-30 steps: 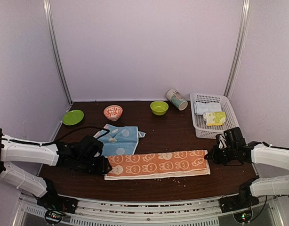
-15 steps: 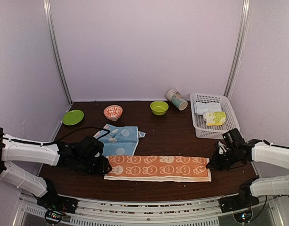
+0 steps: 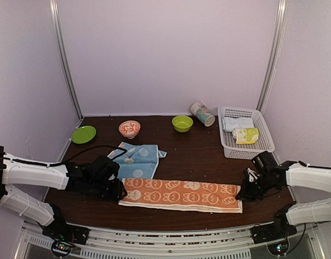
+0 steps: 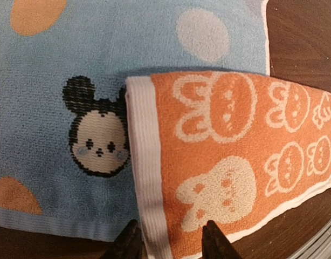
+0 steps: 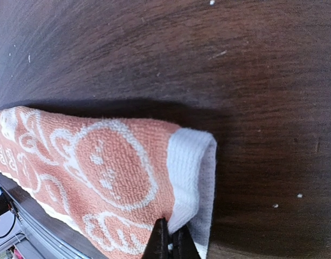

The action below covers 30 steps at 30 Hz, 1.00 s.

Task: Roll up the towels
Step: Adjust the towel at the center of the board.

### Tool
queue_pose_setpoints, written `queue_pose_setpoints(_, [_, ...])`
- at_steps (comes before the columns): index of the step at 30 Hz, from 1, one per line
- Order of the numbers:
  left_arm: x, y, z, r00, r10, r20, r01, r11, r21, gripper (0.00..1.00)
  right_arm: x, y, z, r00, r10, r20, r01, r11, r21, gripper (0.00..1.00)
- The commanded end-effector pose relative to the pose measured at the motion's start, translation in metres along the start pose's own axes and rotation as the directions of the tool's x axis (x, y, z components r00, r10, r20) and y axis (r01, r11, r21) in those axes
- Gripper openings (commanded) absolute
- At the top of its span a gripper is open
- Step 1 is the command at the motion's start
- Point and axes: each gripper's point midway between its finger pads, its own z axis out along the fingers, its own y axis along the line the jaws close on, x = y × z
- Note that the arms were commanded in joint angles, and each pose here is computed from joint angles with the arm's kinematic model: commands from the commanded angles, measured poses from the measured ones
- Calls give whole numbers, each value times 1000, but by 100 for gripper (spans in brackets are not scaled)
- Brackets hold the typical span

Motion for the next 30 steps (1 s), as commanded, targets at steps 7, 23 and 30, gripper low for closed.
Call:
queue_pose_setpoints(7, [2, 5, 2, 997, 66, -47, -69, 996, -54, 0, 2, -5, -8, 1000, -4, 11, 3, 998, 61, 18])
queue_pose_setpoints(23, [3, 3, -1, 993, 97, -64, -100, 994, -46, 0, 18, -2, -26, 1000, -6, -6, 6, 997, 73, 50])
queue_pose_setpoints(30, [5, -3, -5, 990, 118, -71, -119, 993, -10, 0, 22, -1, -14, 1000, 6, -16, -5, 998, 68, 30])
